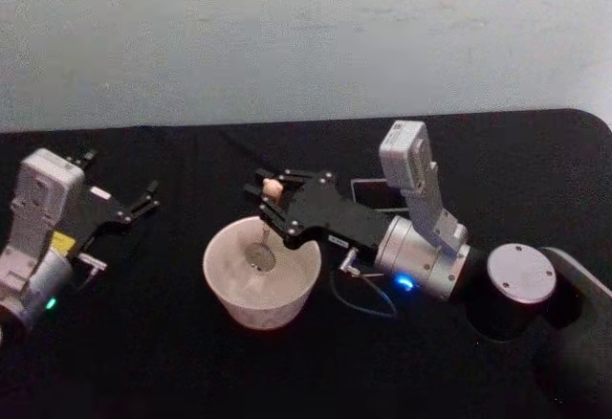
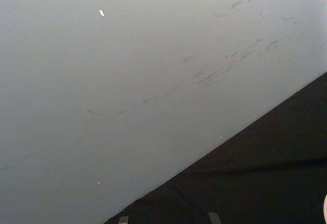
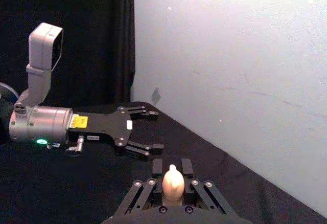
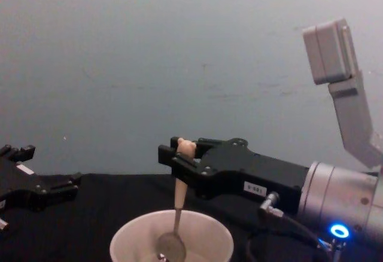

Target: Pick up the stirring spoon with one hand, stir inside the cup, then place it back in its original position.

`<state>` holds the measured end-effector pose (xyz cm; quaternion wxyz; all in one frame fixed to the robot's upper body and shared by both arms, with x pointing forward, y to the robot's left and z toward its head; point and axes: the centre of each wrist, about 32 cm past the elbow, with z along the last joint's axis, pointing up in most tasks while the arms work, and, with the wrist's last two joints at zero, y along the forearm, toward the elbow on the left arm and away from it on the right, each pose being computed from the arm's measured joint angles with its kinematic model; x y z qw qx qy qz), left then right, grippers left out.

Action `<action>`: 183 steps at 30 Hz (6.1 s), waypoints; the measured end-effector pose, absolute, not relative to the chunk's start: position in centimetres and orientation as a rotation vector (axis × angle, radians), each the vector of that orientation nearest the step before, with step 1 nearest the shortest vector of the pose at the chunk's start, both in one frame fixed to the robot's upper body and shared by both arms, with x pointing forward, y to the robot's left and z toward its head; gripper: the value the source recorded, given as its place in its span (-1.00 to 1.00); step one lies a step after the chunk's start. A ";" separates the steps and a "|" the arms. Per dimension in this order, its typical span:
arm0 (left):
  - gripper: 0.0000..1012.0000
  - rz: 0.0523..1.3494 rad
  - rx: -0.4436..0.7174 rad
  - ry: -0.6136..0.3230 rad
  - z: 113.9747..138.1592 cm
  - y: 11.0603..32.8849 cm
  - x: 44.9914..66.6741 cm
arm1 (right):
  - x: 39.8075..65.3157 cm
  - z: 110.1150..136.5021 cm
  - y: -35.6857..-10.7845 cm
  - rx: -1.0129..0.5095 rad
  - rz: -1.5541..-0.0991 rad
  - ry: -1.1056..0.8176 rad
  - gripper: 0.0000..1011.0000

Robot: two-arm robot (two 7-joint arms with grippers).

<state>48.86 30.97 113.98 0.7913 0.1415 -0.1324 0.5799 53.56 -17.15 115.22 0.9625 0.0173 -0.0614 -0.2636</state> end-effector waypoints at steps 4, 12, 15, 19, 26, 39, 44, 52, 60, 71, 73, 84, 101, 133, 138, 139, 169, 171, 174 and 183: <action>0.98 1.248 0.304 -0.285 114.0 31.0 48.9 | 53.6 115.2 -17.3 0.033 -0.540 -0.123 -0.58; 0.98 1.248 0.304 -0.285 114.0 31.0 48.9 | 53.5 115.2 -17.4 0.030 -0.538 -0.124 -0.58; 0.98 1.248 0.304 -0.285 114.0 31.0 48.9 | 53.5 115.4 -17.6 0.029 -0.531 -0.129 -0.58; 0.98 1.248 0.304 -0.285 114.0 31.0 48.9 | 53.4 116.3 -18.2 0.038 -0.513 -0.146 -0.58; 0.98 1.248 0.305 -0.285 114.0 31.0 48.9 | 53.4 118.6 -19.5 0.088 -0.505 -0.183 -0.58; 0.98 1.248 0.304 -0.285 114.0 31.0 48.9 | 52.8 122.7 -22.7 0.158 -0.574 -0.272 -0.58; 0.98 1.248 0.304 -0.285 114.0 31.0 48.9 | 52.3 123.3 -23.9 0.150 -0.616 -0.289 -0.58; 0.98 1.248 0.304 -0.285 114.0 31.0 48.9 | 51.1 123.3 -25.6 0.106 -0.683 -0.285 -0.58; 0.98 1.248 0.304 -0.285 114.0 31.0 48.9 | 50.0 123.0 -26.5 0.075 -0.717 -0.273 -0.58; 0.98 1.248 0.304 -0.285 114.0 31.0 48.9 | 49.3 121.9 -26.7 0.030 -0.765 -0.206 -0.58; 0.98 1.248 0.304 -0.285 114.0 31.0 48.9 | 49.3 121.6 -26.5 0.025 -0.776 -0.190 -0.58; 0.98 1.248 0.304 -0.285 114.0 31.0 48.9 | 48.9 119.3 -25.0 -0.001 -0.842 -0.080 -0.58; 0.98 1.248 0.304 -0.285 114.0 31.0 48.9 | 48.7 117.1 -24.1 -0.029 -0.907 0.003 -0.58; 0.98 1.248 0.304 -0.285 114.0 31.0 48.9 | 49.0 116.8 -23.9 -0.042 -0.923 0.010 -0.18; 0.98 1.248 0.304 -0.285 114.0 31.0 48.9 | 49.0 116.8 -23.9 -0.042 -0.922 0.009 0.19; 0.98 1.248 0.304 -0.285 114.0 31.0 48.9 | 49.0 116.8 -23.9 -0.041 -0.922 0.009 0.22; 0.98 1.248 0.304 -0.285 114.0 31.0 48.9 | 50.3 119.8 -25.2 0.168 -1.058 -0.138 0.98; 0.98 1.248 0.304 -0.285 114.0 31.0 48.9 | 50.6 119.6 -25.4 0.160 -1.114 -0.154 0.98; 0.98 1.248 0.304 -0.285 114.0 31.0 48.9 | 51.2 118.3 -25.8 0.089 -1.237 -0.169 0.98; 0.98 1.248 0.304 -0.285 114.0 31.0 48.9 | 51.4 114.3 -25.9 -0.118 -1.295 -0.098 0.98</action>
